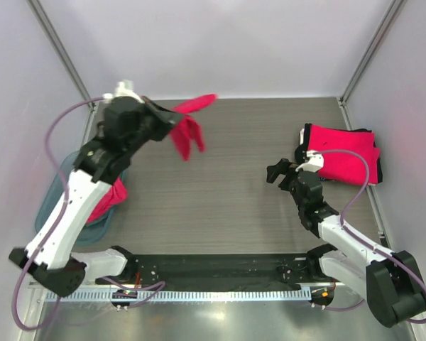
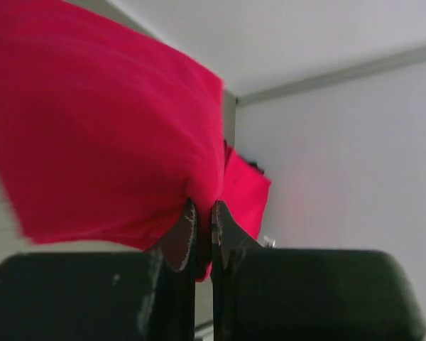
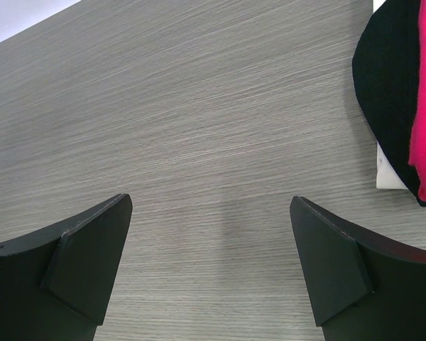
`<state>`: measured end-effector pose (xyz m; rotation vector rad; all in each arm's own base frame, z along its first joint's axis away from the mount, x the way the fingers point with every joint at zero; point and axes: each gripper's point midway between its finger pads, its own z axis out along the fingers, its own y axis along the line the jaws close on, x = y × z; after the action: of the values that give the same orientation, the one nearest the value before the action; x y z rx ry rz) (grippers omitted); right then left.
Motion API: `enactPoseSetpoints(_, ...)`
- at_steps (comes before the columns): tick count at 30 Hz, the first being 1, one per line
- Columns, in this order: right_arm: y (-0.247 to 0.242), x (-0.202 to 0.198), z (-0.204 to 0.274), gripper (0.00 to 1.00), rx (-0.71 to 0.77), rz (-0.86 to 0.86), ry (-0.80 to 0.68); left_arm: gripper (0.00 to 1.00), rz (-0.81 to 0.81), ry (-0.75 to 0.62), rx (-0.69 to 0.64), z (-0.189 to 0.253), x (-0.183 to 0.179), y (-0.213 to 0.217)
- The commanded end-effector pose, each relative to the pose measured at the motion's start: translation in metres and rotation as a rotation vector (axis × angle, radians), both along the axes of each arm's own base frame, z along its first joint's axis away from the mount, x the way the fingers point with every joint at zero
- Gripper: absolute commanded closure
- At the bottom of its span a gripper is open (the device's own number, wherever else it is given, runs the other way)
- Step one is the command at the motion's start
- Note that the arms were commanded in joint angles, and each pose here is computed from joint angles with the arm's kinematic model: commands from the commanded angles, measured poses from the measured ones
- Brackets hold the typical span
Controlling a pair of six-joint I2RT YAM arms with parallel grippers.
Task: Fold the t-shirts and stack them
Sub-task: Move the tshirt to the center of the board, then flatten the tshirt out
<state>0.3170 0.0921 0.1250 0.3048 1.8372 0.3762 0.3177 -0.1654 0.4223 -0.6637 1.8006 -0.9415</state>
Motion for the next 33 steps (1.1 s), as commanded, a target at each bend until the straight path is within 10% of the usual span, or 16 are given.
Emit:
enactPoseSetpoints(1,0.002,0.011,0.028,0.0,0.008,-0.01,-0.075,1.0,-0.086,-0.171,-0.083,0.059,-0.007,-0.048)
enactPoseSetpoints(5,0.0,0.011,0.03,0.0,0.002,-0.012,-0.082,0.98,-0.199,-0.134,-0.071,0.05,0.004,-0.089)
enactPoseSetpoints(8,-0.001,0.009,0.032,0.0,-0.001,-0.014,-0.093,0.79,-0.125,-0.096,0.005,0.018,0.016,-0.079)
enactPoseSetpoints(10,-0.002,0.008,0.032,0.0,-0.004,-0.018,-0.092,0.01,0.037,0.005,0.057,-0.037,0.022,-0.05)
enactPoseSetpoints(18,0.021,0.015,0.028,0.0,0.018,0.085,-0.064,0.0,0.172,0.029,0.305,-0.167,0.013,0.005)
enactPoseSetpoints(28,0.051,0.022,0.015,0.32,0.055,0.19,0.038,0.07,-0.243,-0.056,0.473,-0.223,0.015,-0.059)
enactPoseSetpoints(33,0.059,0.028,-0.009,0.24,0.051,0.203,0.143,0.13,-0.423,-0.036,0.513,-0.259,0.016,-0.091)
